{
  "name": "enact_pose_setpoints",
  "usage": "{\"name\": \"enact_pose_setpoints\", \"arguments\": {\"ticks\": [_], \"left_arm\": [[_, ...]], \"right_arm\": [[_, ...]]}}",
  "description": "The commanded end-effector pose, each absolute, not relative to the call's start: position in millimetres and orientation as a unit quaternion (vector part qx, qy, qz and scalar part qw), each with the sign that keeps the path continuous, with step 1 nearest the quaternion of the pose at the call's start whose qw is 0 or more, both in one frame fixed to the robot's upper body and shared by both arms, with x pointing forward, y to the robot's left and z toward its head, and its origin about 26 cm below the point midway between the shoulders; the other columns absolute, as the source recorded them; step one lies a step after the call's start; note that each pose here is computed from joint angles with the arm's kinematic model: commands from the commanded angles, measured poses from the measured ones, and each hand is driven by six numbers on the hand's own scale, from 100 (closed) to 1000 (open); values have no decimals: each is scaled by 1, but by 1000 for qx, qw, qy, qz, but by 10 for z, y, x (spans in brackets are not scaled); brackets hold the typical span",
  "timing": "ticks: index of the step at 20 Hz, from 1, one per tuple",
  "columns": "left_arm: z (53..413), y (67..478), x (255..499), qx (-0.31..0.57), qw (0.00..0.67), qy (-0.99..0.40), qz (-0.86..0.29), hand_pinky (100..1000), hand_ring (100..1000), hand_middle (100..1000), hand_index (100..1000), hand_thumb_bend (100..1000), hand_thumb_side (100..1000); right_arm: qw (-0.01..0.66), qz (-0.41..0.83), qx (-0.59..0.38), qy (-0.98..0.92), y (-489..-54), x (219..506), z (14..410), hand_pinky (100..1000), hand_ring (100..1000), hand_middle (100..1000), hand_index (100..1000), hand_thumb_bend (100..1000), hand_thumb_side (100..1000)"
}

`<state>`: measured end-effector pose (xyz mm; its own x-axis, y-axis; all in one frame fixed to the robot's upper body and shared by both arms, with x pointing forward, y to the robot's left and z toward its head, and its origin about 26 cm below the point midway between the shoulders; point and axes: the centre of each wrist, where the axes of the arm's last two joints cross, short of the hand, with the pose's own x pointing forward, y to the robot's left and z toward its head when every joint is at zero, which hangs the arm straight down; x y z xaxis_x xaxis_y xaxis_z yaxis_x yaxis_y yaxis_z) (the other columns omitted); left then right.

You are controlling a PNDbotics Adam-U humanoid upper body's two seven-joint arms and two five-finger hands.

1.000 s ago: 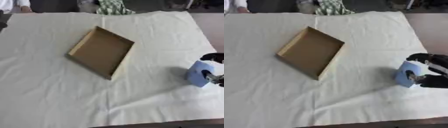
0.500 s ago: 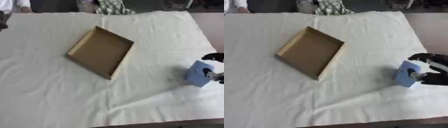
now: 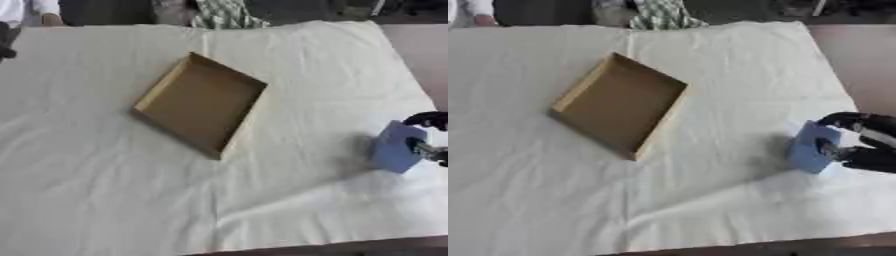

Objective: Pick up objects on the table and place them in the box.

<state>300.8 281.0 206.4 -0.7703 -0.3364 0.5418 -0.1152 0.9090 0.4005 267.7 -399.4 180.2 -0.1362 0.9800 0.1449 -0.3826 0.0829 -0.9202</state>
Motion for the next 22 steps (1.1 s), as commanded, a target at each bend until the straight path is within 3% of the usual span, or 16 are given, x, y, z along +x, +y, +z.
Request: {"name": "enact_pose_setpoints", "arguments": {"ticks": [1,11,22], "left_arm": [[2130,2802,2991,123,304,-927,-181,616,745,552,663,302,671],[2128,2794,2993,121,305,-927,-183,616,747,552,663,298,674],[2130,2782,2996,118,305,-927,-186,616,748,553,662,303,669]], "right_arm": [[570,596,-344,-450,-4066,2717,1870,948,978,984,1000,207,1000],[581,601,-328,-441,-4123,2740,1769,945,977,992,1000,286,1000],[568,614,-335,-433,-4095,2775,1752,938,964,971,1000,248,1000]]}}
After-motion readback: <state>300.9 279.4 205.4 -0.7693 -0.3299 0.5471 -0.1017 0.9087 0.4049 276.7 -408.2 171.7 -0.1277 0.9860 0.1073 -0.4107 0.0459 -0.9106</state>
